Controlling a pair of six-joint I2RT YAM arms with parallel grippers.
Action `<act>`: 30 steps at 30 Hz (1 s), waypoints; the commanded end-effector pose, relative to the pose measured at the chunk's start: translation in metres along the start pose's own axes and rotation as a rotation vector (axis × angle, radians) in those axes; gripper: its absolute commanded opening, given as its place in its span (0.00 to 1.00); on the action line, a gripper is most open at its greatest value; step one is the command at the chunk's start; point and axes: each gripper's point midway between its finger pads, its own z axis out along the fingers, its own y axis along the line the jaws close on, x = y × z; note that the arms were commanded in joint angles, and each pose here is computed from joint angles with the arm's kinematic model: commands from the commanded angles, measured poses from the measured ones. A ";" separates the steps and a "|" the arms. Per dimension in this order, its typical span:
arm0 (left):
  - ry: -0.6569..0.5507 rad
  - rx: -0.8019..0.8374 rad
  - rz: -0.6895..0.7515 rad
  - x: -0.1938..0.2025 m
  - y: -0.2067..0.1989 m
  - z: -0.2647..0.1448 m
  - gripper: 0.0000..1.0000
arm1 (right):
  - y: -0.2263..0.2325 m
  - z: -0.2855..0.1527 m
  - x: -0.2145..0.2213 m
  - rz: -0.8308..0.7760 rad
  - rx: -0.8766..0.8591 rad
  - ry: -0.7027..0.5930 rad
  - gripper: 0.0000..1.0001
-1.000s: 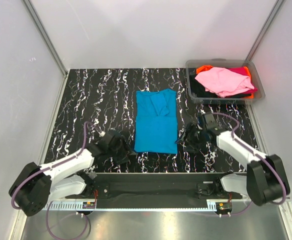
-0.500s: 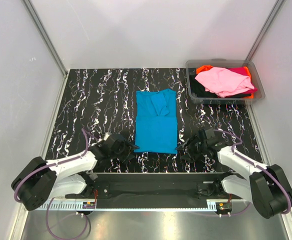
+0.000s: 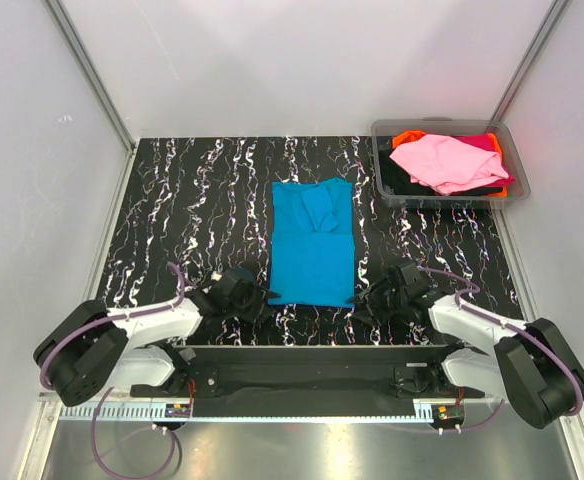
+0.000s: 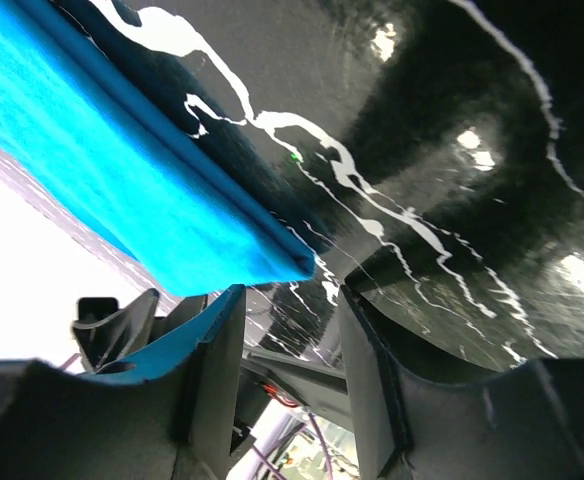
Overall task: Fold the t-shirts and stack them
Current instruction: Fold the tshirt
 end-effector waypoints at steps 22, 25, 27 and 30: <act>-0.087 -0.067 -0.041 -0.018 0.022 0.014 0.28 | -0.027 0.022 -0.025 0.038 0.121 -0.134 0.25; -0.091 -0.072 -0.021 -0.020 0.026 0.013 0.10 | -0.027 0.021 -0.021 0.027 0.121 -0.112 0.10; -0.088 -0.080 -0.011 -0.021 0.027 0.012 0.00 | -0.023 0.019 -0.016 -0.005 0.110 -0.082 0.04; -0.073 -0.104 0.029 -0.019 0.032 0.007 0.00 | -0.024 0.013 -0.010 -0.063 0.129 -0.050 0.00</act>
